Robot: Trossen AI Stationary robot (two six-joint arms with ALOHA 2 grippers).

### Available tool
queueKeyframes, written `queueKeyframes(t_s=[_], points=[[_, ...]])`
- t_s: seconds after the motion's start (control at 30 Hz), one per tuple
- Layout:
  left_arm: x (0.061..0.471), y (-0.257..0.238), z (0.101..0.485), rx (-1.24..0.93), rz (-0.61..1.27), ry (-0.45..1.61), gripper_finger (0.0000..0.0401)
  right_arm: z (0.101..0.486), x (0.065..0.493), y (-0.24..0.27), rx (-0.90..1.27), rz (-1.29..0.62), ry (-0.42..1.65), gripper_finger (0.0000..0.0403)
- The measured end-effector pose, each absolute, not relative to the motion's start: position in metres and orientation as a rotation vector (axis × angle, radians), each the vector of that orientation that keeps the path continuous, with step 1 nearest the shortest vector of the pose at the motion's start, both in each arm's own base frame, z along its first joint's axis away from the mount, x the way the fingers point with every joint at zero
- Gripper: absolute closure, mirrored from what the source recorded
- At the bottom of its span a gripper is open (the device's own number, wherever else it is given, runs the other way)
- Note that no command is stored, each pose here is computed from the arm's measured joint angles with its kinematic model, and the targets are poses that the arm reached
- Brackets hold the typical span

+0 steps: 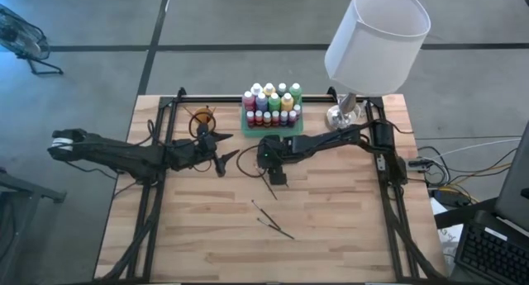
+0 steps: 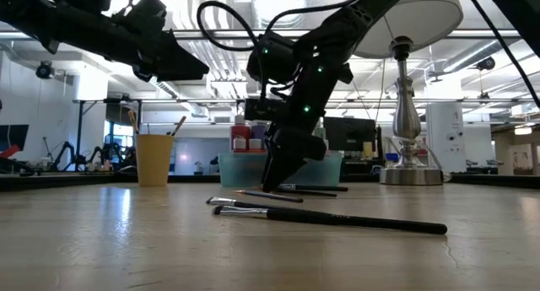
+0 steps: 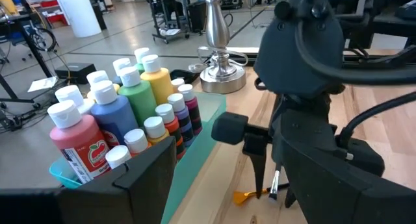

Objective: Pick & Place Paint Supplies
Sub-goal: Put the silver paintbrush into the orange cup

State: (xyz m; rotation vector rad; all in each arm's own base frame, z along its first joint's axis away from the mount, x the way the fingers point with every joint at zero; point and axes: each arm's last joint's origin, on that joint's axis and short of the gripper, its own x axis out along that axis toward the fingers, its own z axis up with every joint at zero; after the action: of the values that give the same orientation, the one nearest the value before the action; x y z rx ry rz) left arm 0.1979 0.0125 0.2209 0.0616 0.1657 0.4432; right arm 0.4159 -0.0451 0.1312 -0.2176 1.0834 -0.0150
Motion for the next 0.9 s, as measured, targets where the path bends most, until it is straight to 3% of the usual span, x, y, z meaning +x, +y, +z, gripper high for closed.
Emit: queueKeyframes(t_s=[0.3, 0.7, 0.9], points=[[0.1979, 0.0123, 0.2209, 0.061, 0.442, 0.166, 0.0119, 0.1236, 0.4179, -0.0451, -0.211, -0.017, 1.091, 0.0274], [0.1979, 0.0123, 0.2209, 0.061, 0.442, 0.166, 0.0119, 0.1239, 0.4176, -0.044, -0.198, -0.016, 1.092, 0.0388], [0.1979, 0.0123, 0.2209, 0.061, 0.442, 0.166, 0.0119, 0.1331, 0.4146, -0.042, -0.211, -0.036, 1.089, 0.0393]])
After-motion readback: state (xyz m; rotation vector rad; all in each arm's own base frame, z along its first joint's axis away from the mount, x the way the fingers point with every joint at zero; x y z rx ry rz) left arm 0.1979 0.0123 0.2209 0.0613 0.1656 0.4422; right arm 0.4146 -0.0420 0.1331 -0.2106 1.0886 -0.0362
